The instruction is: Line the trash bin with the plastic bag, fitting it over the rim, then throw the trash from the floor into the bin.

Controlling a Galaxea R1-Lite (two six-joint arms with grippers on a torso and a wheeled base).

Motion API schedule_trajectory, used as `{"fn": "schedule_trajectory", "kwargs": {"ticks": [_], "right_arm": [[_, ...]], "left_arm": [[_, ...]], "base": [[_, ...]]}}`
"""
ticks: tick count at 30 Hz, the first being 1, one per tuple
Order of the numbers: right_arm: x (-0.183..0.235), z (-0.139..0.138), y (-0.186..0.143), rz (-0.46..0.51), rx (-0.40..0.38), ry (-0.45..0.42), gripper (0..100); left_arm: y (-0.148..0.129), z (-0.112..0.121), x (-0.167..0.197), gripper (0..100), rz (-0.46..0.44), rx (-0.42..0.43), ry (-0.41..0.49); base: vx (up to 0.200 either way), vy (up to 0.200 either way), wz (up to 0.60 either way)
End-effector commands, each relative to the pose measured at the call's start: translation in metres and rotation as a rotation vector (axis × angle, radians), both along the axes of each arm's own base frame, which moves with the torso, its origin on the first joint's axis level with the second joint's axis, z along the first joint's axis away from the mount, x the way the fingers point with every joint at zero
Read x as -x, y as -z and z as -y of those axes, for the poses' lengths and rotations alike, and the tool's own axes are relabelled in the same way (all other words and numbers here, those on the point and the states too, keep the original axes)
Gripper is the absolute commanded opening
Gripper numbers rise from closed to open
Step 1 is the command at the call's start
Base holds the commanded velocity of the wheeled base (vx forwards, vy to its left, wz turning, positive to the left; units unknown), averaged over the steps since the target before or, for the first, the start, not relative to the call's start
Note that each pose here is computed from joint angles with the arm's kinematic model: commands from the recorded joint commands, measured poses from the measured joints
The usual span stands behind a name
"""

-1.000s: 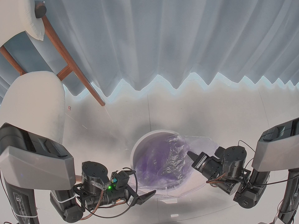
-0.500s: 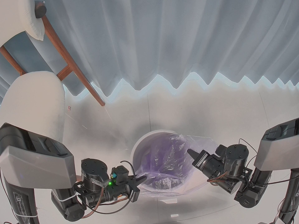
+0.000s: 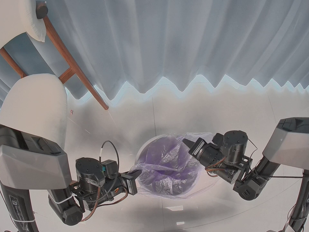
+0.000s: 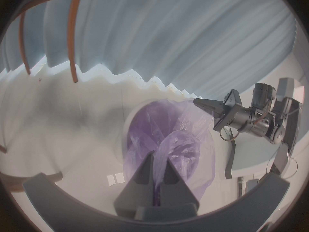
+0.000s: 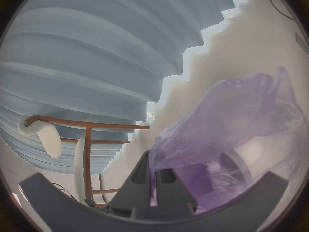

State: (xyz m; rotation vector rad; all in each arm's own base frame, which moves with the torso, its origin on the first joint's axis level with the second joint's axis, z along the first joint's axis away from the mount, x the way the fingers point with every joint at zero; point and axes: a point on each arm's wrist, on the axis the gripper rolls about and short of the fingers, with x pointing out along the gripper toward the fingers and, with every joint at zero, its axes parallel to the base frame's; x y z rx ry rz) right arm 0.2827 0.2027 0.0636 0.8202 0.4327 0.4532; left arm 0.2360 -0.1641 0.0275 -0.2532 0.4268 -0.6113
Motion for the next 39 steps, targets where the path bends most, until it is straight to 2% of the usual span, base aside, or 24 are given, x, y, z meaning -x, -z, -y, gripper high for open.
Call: {"fn": "schedule_trajectory", "kwargs": {"ticks": [1,10,22,27,33,39], "right_arm": [[-0.019,-0.013,-0.027,0.046,-0.043,-0.048,0],[-0.061,-0.028,-0.036,0.012,-0.024,-0.036,0],[-0.111,-0.026,-0.027,0.008,-0.015,0.027,0],[-0.115,-0.029,-0.033,0.014,-0.019,0.027,0],[-0.115,-0.032,-0.035,0.02,-0.021,0.021,0],[-0.108,-0.03,-0.026,-0.006,0.006,0.018,0]], "left_arm": [[-0.008,-0.002,-0.001,0,-0.016,0.07,-0.106],[-0.007,-0.002,-0.001,0,-0.077,0.151,-0.174],[0.003,-0.013,-0.015,0,-0.111,0.176,-0.291],[0.0,-0.014,-0.02,0,-0.094,0.193,-0.294],[-0.003,-0.01,-0.017,0,-0.101,0.202,-0.212],[0.006,-0.008,-0.019,0,-0.095,0.152,-0.224]], "base": [[0.0,0.0,0.0],[0.0,0.0,0.0],[0.0,0.0,0.0],[0.0,0.0,0.0],[0.133,0.0,0.0],[0.167,0.0,0.0]]}}
